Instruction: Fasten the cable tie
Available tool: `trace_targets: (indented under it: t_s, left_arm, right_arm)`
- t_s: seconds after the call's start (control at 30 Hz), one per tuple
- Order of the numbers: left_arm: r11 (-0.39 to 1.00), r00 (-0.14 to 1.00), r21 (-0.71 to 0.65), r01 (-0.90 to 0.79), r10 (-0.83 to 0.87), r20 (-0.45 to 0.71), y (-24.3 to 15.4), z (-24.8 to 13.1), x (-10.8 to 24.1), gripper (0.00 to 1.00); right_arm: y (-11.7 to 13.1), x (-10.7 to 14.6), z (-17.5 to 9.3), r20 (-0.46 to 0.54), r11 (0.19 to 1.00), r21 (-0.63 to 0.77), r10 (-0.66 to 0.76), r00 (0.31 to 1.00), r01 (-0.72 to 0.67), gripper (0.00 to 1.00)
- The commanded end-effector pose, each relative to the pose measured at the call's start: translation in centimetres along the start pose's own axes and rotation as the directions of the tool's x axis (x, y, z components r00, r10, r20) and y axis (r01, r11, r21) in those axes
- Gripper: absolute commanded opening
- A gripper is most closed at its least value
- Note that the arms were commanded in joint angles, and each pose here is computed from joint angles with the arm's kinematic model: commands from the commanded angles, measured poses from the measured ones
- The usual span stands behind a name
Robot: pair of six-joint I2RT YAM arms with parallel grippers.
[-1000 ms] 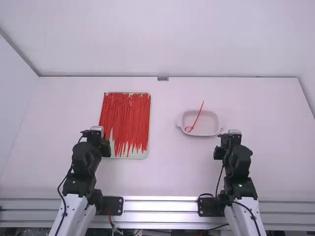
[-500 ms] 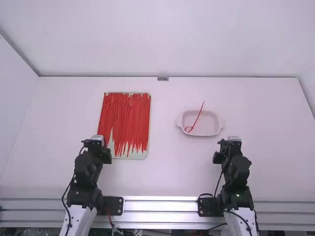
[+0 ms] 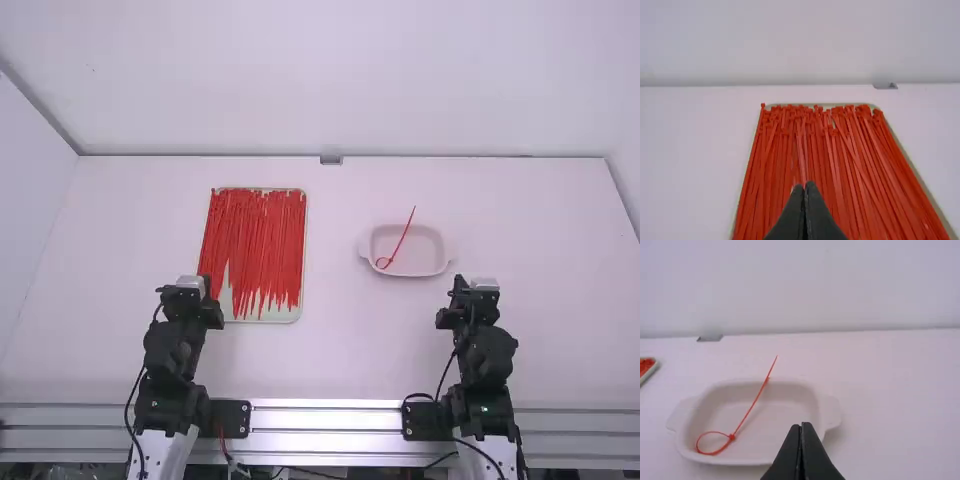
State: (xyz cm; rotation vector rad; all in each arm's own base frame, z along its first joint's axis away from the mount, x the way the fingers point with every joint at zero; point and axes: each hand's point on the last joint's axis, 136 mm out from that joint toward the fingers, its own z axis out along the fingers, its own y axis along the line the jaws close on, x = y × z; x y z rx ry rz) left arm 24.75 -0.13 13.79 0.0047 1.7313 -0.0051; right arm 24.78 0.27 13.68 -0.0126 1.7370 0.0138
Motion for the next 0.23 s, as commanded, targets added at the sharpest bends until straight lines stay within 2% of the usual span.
trace_targets:
  t_s: [0.0,0.2]
  left_arm:
    - [1.000,1.000,-0.006,0.000,0.000,0.018,0.1,-0.1,-0.1,0.00]
    - [1.000,0.998,-0.006,0.000,0.000,0.055,0.1,-0.4,-0.9,0.00]
  right_arm:
    - [0.0,0.0,-0.1,0.015,1.000,0.000,0.000,1.000,0.000,0.00]
    - [0.0,-1.0,-0.4,0.061,1.000,0.000,0.000,0.998,0.000,0.00]
